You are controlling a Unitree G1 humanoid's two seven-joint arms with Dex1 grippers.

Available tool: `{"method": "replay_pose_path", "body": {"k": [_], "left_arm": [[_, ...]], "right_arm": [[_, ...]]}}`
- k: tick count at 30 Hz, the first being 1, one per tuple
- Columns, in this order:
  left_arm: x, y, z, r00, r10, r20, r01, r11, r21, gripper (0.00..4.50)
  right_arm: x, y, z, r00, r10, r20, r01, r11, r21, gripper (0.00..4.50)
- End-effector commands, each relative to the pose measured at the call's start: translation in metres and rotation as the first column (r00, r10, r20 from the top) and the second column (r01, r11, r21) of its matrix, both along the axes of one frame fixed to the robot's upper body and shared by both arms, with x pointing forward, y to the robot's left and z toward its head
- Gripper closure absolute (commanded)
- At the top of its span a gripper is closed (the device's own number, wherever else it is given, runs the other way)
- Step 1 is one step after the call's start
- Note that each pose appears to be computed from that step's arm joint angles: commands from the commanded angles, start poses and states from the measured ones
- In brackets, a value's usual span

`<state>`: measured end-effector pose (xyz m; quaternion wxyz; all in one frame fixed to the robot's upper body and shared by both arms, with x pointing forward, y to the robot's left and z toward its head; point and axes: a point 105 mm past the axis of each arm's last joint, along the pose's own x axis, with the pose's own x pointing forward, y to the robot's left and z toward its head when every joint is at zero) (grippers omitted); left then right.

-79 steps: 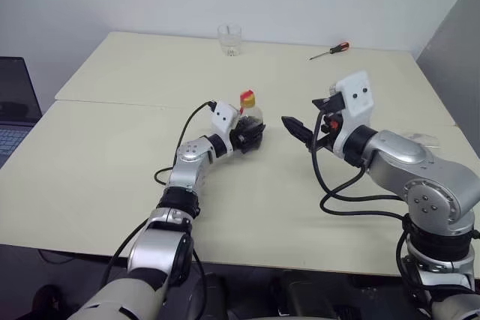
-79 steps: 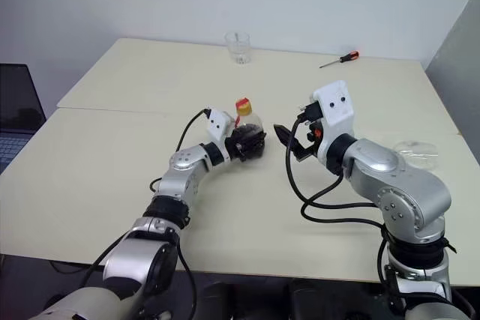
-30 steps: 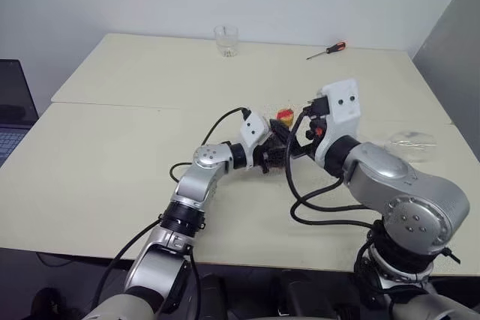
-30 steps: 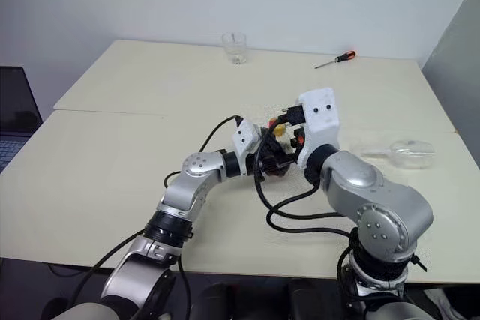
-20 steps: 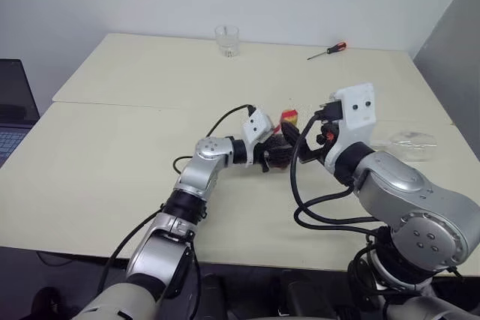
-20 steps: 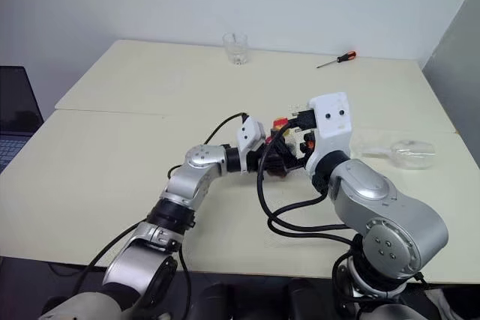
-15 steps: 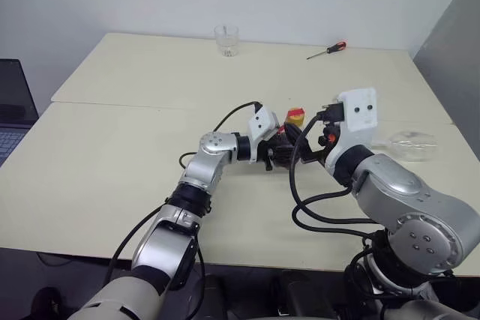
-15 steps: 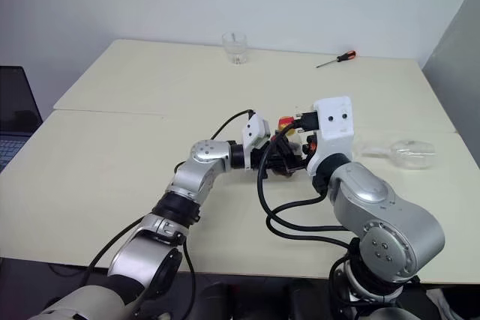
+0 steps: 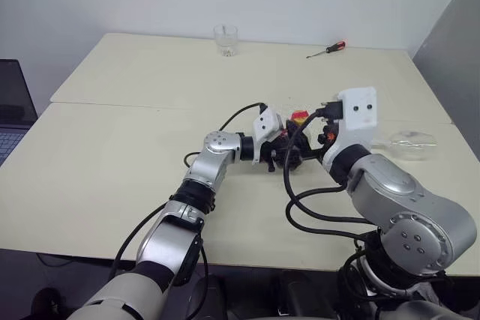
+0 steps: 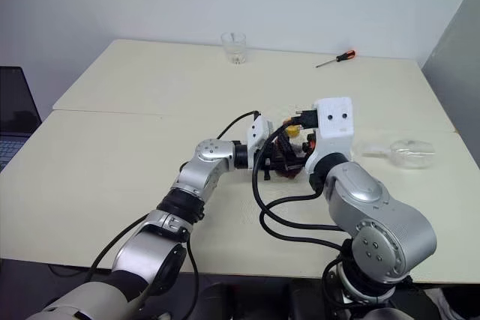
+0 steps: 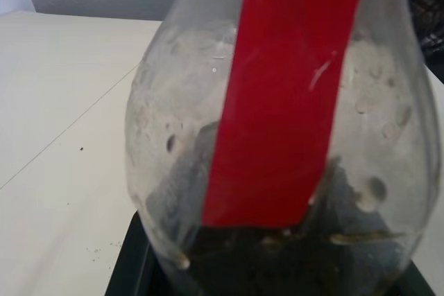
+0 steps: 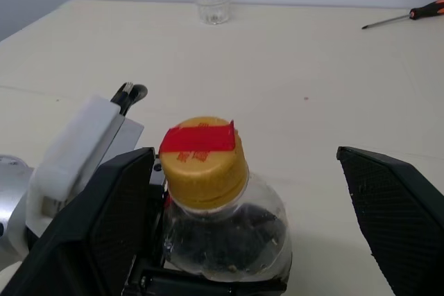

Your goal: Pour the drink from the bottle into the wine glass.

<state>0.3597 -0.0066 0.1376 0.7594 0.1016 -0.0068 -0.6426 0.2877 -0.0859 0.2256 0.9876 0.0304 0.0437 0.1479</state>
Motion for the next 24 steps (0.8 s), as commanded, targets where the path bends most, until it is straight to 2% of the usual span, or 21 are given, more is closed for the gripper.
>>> {"method": "replay_pose_path", "body": {"k": [1, 3, 6, 14, 21, 24], "left_arm": [[-0.004, -0.005, 0.013, 0.998, -0.023, 0.061, 0.024, 1.0, -0.015, 3.0], [-0.004, -0.005, 0.013, 0.998, -0.021, 0.06, 0.022, 1.0, -0.016, 3.0], [-0.005, -0.006, 0.012, 0.998, -0.02, 0.059, 0.021, 1.0, -0.021, 3.02], [-0.007, -0.005, 0.011, 0.998, -0.015, 0.053, 0.016, 1.0, -0.02, 3.05], [-0.008, -0.006, 0.011, 0.998, -0.015, 0.053, 0.016, 1.0, -0.021, 3.28], [-0.009, -0.007, 0.013, 0.998, -0.023, 0.051, 0.025, 0.999, -0.025, 3.37]], "right_arm": [[-0.01, 0.002, 0.017, 0.996, 0.013, 0.087, -0.014, 1.0, 0.008, 0.0], [-0.009, 0.001, 0.017, 0.996, 0.014, 0.084, -0.015, 1.0, 0.015, 0.0], [-0.008, 0.002, 0.014, 0.997, 0.025, 0.071, -0.027, 0.999, 0.023, 0.59], [-0.008, 0.005, 0.007, 0.998, 0.037, 0.042, -0.039, 0.998, 0.043, 3.2], [-0.008, 0.004, 0.004, 0.999, 0.043, 0.028, -0.044, 0.998, 0.035, 3.29], [-0.006, 0.001, 0.003, 0.997, 0.073, 0.04, -0.072, 0.997, -0.018, 3.29]]}}
